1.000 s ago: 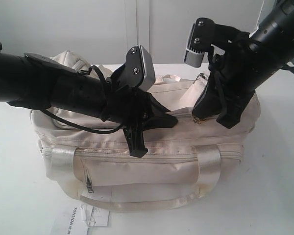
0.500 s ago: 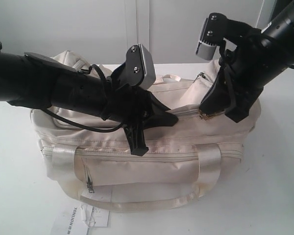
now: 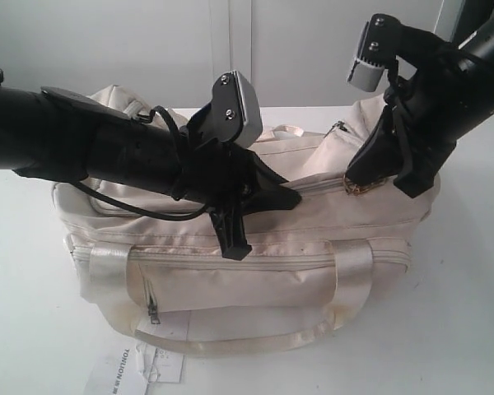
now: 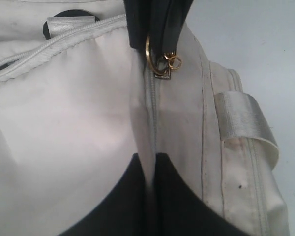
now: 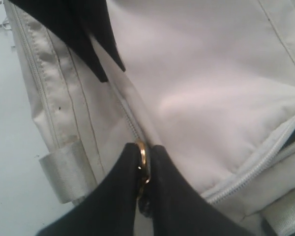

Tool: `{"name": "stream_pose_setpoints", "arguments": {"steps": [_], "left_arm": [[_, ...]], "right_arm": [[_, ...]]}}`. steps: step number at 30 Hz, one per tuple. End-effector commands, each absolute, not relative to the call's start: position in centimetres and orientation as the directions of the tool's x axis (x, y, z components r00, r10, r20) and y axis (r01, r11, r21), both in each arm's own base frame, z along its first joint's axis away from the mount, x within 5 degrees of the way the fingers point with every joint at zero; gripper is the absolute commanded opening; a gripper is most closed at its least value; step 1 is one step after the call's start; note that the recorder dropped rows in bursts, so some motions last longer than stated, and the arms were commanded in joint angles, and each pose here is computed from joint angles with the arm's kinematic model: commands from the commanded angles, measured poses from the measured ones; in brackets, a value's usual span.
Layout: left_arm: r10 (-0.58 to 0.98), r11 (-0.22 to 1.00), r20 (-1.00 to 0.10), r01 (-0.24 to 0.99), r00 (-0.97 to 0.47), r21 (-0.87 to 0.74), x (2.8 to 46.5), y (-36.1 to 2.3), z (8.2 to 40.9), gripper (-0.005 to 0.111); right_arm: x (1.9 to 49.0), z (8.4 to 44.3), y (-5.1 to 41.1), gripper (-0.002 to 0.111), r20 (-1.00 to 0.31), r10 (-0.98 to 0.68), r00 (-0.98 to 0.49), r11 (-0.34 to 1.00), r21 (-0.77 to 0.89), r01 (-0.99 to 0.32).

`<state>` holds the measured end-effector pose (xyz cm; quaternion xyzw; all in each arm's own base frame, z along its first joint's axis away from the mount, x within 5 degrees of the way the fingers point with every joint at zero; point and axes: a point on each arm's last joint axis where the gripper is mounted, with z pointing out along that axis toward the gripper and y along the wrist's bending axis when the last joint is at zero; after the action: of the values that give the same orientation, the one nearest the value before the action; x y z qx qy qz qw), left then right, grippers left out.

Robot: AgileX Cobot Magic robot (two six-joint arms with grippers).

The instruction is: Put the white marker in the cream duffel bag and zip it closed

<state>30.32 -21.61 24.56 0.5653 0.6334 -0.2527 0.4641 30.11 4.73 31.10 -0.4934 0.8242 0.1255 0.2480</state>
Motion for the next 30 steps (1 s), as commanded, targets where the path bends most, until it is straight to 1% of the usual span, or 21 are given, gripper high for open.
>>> {"name": "stream_pose_setpoints", "arguments": {"steps": [1,13,18,21,26,27,28,30], "left_arm": [[0.524,0.147,-0.822,0.927,0.223,0.346,30.2,-21.4,24.6,0.0],[0.517,0.137,-0.826,0.931,0.224,0.338,30.1,-21.5,24.6,0.0],[0.516,0.135,-0.827,0.932,0.225,0.338,30.1,-21.5,24.6,0.0],[0.513,0.135,-0.826,0.928,0.234,0.347,29.9,-21.4,25.0,0.0],[0.507,0.139,-0.827,0.923,0.244,0.358,29.8,-21.3,25.6,0.0],[0.507,0.139,-0.827,0.923,0.244,0.358,29.8,-21.3,25.6,0.0],[0.507,0.139,-0.827,0.924,0.243,0.356,29.8,-21.3,25.6,0.0],[0.507,0.142,-0.829,0.925,0.237,0.351,29.8,-21.3,25.6,0.0]], "right_arm": [[30.4,30.9,2.8,0.0,-0.468,-0.797,-0.381,0.493,-0.139,-0.859],[31.1,31.2,2.3,0.0,-0.477,-0.84,-0.258,0.414,-0.257,-0.873],[31.3,31.4,2.0,0.0,-0.498,-0.856,-0.141,0.326,-0.308,-0.894],[31.3,31.3,2.0,0.0,-0.485,-0.87,-0.091,0.275,-0.323,-0.905],[31.7,30.8,2.1,0.0,-0.499,-0.862,-0.093,0.282,-0.319,-0.905],[31.9,30.9,2.0,0.0,-0.499,-0.861,-0.096,0.293,-0.334,-0.896],[32.3,30.9,1.9,0.0,-0.51,-0.851,-0.13,0.341,-0.347,-0.874],[32.5,31.0,1.8,0.0,-0.513,-0.847,-0.141,0.362,-0.361,-0.86]]}}
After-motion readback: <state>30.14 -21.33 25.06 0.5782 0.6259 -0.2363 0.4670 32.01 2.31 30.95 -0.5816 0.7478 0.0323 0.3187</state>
